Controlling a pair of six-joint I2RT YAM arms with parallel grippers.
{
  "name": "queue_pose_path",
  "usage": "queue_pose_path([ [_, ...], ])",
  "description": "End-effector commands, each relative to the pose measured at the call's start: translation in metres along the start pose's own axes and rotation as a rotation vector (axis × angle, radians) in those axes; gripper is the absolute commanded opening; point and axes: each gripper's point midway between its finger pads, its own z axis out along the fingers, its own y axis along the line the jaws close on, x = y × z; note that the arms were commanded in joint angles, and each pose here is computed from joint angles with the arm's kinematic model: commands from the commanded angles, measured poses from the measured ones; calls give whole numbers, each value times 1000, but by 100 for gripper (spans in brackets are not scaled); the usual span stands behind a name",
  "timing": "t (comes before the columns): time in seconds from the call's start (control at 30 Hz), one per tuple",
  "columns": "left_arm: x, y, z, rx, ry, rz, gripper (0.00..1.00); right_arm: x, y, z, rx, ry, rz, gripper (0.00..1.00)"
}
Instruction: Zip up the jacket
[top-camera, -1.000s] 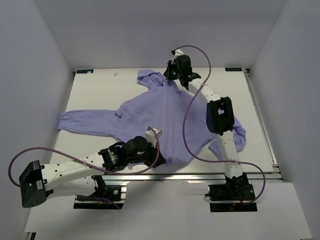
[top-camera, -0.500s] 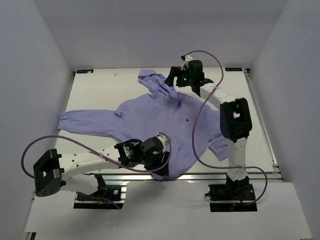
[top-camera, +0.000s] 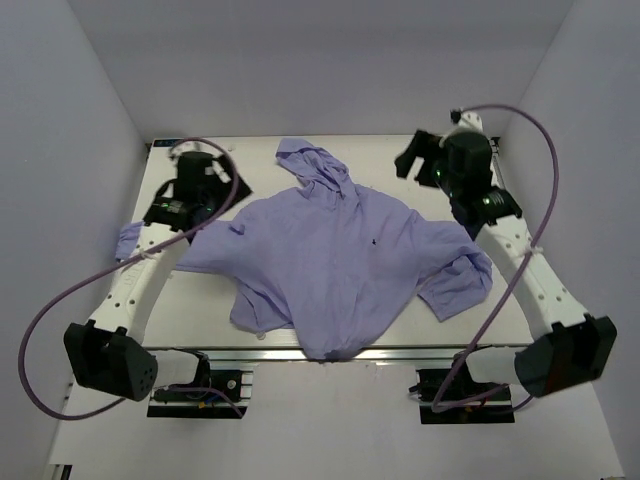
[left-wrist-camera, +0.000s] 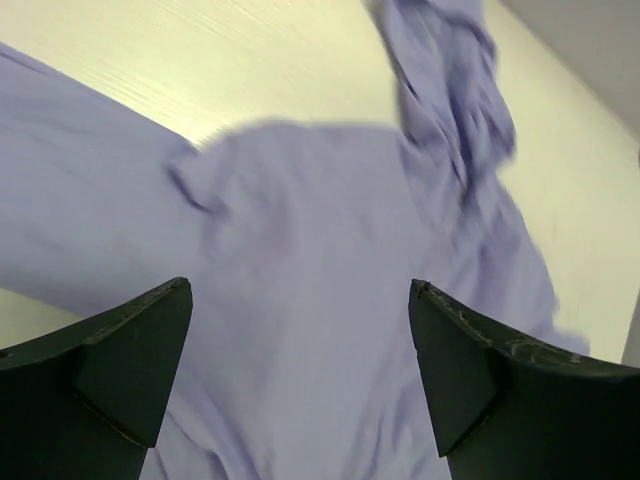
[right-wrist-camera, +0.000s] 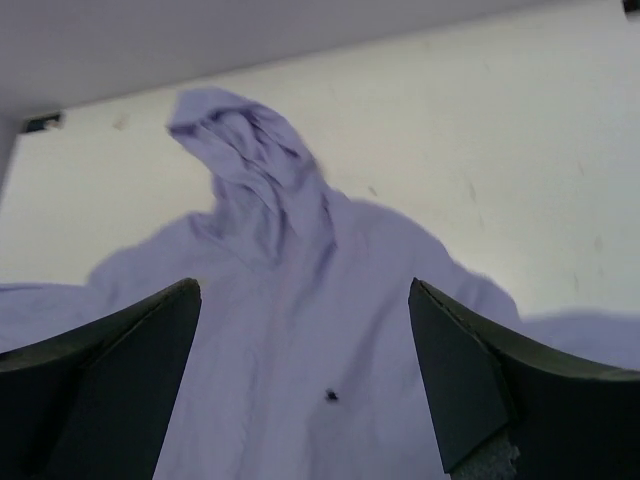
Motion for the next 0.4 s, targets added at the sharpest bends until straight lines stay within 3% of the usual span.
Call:
queue_pose_path([
  [0.0, -35, 20, -2, 44, -36, -46, 98, 81, -56, -30, 213, 184, 53, 89],
  [0.07, -46, 52, -5, -107, -50, -46, 98, 91, -65, -45, 239, 190, 59, 89],
  [0.2, -45, 82, -16, -227, -92, -12, 98, 95, -72, -75, 240, 126, 77, 89],
  [0.37, -46, 81, -37, -166, -167, -24, 98, 82, -66, -95, 174, 13, 78, 90],
])
